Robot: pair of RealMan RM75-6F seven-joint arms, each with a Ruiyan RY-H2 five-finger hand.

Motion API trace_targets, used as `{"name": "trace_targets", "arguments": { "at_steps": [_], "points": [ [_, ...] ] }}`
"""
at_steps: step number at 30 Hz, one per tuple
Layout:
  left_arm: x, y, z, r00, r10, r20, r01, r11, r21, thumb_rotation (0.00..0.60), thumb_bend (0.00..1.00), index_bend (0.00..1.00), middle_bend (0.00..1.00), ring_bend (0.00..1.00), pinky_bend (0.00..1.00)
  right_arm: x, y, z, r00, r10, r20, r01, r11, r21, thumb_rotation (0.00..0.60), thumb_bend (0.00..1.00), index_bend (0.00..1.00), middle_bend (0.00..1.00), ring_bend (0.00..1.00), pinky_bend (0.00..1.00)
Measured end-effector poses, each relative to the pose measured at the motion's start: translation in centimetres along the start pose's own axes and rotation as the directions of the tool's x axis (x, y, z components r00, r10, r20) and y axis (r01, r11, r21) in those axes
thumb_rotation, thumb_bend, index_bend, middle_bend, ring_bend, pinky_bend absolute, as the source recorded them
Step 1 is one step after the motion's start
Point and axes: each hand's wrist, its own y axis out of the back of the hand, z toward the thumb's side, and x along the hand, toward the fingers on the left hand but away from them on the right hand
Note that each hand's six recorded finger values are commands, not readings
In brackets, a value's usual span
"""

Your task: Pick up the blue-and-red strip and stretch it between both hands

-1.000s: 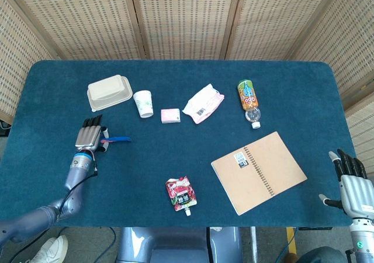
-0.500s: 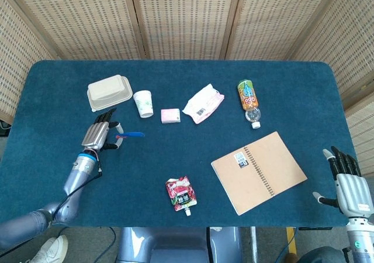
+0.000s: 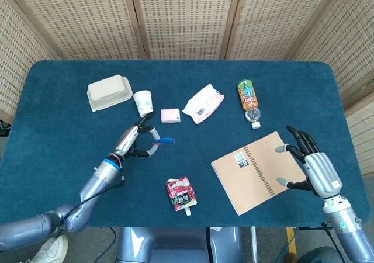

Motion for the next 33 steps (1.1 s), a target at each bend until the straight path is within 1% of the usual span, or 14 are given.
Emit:
{"name": "trace_targets", "arguments": {
  "at_steps": [5, 8, 12, 15, 17, 20, 26, 33],
  "points": [
    [1.4, -2.2, 1.7, 0.999, -0.037, 0.014, 0.038, 0.997, -0.065, 0.6, 0.47, 0.77, 0.0, 0.0, 0.0, -2.2, -0.8, 1.8, 0.996, 0.094, -0.005, -0.094, 0.992, -0.08, 0.6, 0.23, 0.4, 0.0, 0.0, 0.0],
    [1.9, -3.3, 2.2, 0.998, -0.055, 0.019, 0.056, 0.996, -0.075, 0.6, 0.47, 0.77, 0.0, 0.0, 0.0, -4.1, -1.0, 3.2, 0.991, 0.134, -0.012, -0.135, 0.982, -0.129, 0.6, 0.24, 0.4, 0.0, 0.0, 0.0],
    [2.6, -5.0, 3.1, 0.996, -0.08, 0.026, 0.082, 0.994, -0.074, 0.6, 0.47, 0.77, 0.0, 0.0, 0.0, -6.5, -1.0, 5.0, 0.989, 0.142, -0.033, -0.145, 0.979, -0.144, 0.6, 0.25, 0.41, 0.0, 0.0, 0.0],
    [3.0, -5.9, 3.6, 0.995, -0.09, 0.029, 0.092, 0.993, -0.071, 0.6, 0.46, 0.77, 0.0, 0.0, 0.0, -7.6, -1.1, 6.1, 0.989, 0.14, -0.047, -0.146, 0.979, -0.143, 0.6, 0.28, 0.42, 0.0, 0.0, 0.0],
    [3.2, -6.4, 4.0, 0.995, -0.095, 0.033, 0.097, 0.993, -0.072, 0.6, 0.46, 0.77, 0.0, 0.0, 0.0, -8.2, -1.5, 6.7, 0.987, 0.151, -0.058, -0.158, 0.977, -0.141, 0.6, 0.29, 0.42, 0.0, 0.0, 0.0],
    [3.3, -6.9, 4.6, 0.994, -0.101, 0.041, 0.103, 0.993, -0.064, 0.6, 0.47, 0.77, 0.0, 0.0, 0.0, -9.1, -2.1, 7.8, 0.983, 0.168, -0.072, -0.177, 0.973, -0.15, 0.6, 0.33, 0.46, 0.0, 0.0, 0.0],
    [3.7, -7.8, 5.6, 0.993, -0.11, 0.046, 0.112, 0.992, -0.057, 0.6, 0.47, 0.77, 0.0, 0.0, 0.0, -9.9, -3.0, 9.5, 0.979, 0.178, -0.103, -0.192, 0.97, -0.147, 0.6, 0.37, 0.5, 0.0, 0.0, 0.0],
    [3.9, -8.4, 6.2, 0.992, -0.118, 0.046, 0.12, 0.991, -0.057, 0.6, 0.47, 0.77, 0.0, 0.0, 0.0, -10.3, -3.8, 10.4, 0.976, 0.189, -0.111, -0.203, 0.97, -0.133, 0.6, 0.38, 0.5, 0.0, 0.0, 0.0]
  ]
}}
